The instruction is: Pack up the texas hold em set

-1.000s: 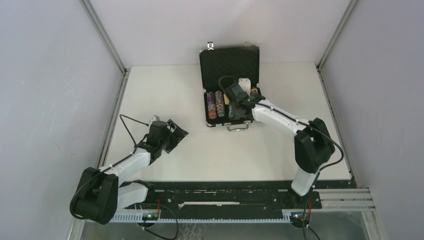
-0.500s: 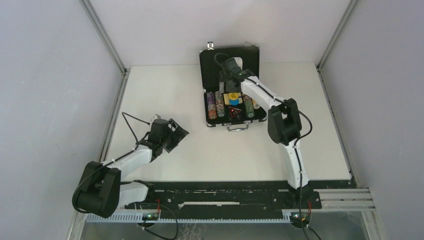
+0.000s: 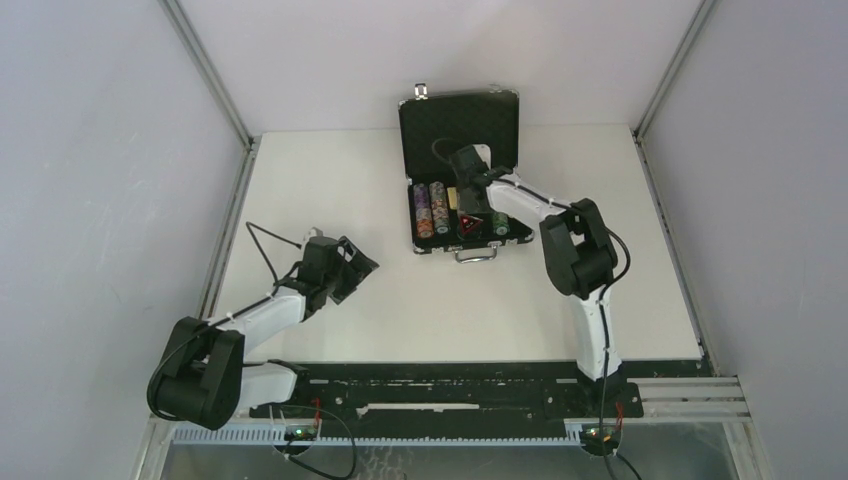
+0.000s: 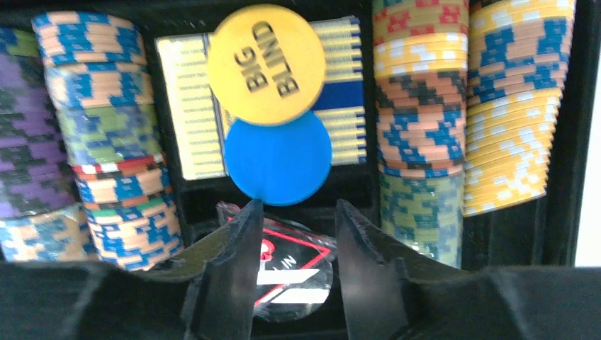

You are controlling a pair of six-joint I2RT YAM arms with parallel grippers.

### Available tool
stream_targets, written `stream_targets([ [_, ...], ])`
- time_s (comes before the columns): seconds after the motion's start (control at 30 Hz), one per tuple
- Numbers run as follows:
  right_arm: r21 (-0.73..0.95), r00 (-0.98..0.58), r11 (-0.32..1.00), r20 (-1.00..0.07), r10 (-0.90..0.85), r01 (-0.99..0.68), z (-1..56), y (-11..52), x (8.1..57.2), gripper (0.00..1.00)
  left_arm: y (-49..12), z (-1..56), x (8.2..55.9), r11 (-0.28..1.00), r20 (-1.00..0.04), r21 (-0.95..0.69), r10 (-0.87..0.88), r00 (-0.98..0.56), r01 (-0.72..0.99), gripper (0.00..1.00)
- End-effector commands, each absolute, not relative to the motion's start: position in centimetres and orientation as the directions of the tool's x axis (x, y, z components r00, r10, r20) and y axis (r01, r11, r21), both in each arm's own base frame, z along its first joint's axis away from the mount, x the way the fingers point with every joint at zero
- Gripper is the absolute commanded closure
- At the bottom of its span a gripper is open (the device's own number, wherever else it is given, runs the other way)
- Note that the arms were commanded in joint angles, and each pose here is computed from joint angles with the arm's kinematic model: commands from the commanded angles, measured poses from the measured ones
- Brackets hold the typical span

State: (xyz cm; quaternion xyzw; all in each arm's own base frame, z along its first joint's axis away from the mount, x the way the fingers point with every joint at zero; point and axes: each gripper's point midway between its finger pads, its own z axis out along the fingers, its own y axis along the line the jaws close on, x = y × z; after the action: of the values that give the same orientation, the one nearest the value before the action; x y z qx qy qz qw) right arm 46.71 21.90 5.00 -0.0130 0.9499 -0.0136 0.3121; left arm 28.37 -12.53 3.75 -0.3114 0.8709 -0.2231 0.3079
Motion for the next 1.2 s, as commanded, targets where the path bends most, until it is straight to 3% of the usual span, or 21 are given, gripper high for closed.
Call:
stream_targets([
  [0.0,0.051,-0.692,0.999,-0.721,0.047,0.015,10.7,22.2,47.6,0.58,-13.1,6.2,30.2,0.709,-0.444,-0.616,-0.672,-0.593,-0.343,0.14],
  [0.07,0.068,-0.666,0.997,-0.743,0.064,0.02,11.7,21.9,47.1,0.73,-13.0,6.6,30.2,0.71,-0.454,-0.619,-0.671,-0.586,-0.334,0.14],
  [0.13,0.091,-0.608,0.996,-0.79,0.078,0.01,13.3,21.6,47.3,0.98,-12.8,7.0,30.2,0.714,-0.469,-0.621,-0.67,-0.576,-0.324,0.14],
  [0.33,0.04,-0.435,0.999,-0.9,0.026,-0.024,17.3,18.8,49.9,1.0,-12.7,7.8,30.4,0.724,-0.497,-0.622,-0.66,-0.563,-0.298,0.15],
  [0.53,0.044,-0.456,0.994,-0.886,0.085,0.099,17.7,14.0,56.2,1.0,-13.0,8.0,30.6,0.733,-0.511,-0.625,-0.643,-0.57,-0.267,0.16],
  [0.6,0.044,-0.426,0.993,-0.901,0.086,0.107,18.0,12.9,58.4,0.9,-13.0,8.0,30.6,0.735,-0.512,-0.624,-0.642,-0.571,-0.267,0.17],
  [0.73,-0.021,-0.316,0.997,-0.949,0.004,0.074,18.9,11.9,62.2,0.47,-13.0,7.6,30.7,0.738,-0.51,-0.619,-0.638,-0.577,-0.269,0.16],
  [0.83,-0.011,-0.298,0.998,-0.954,0.009,0.067,18.8,11.4,64.4,0.38,-13.0,7.1,30.6,0.745,-0.51,-0.609,-0.631,-0.584,-0.273,0.16],
  [1.07,0.052,-0.247,0.999,-0.968,0.05,-0.004,19.1,10.3,67.6,0.38,-12.5,6.3,30.3,0.76,-0.52,-0.585,-0.619,-0.589,-0.284,0.17],
  [1.1,0.055,-0.239,0.998,-0.97,0.052,-0.009,19.2,10.1,67.8,0.4,-12.4,6.2,30.3,0.762,-0.521,-0.581,-0.618,-0.588,-0.286,0.17],
  [1.17,0.06,-0.234,0.998,-0.971,0.054,-0.021,19.3,10.0,67.9,0.55,-12.4,6.1,30.4,0.764,-0.523,-0.577,-0.617,-0.588,-0.289,0.17],
])
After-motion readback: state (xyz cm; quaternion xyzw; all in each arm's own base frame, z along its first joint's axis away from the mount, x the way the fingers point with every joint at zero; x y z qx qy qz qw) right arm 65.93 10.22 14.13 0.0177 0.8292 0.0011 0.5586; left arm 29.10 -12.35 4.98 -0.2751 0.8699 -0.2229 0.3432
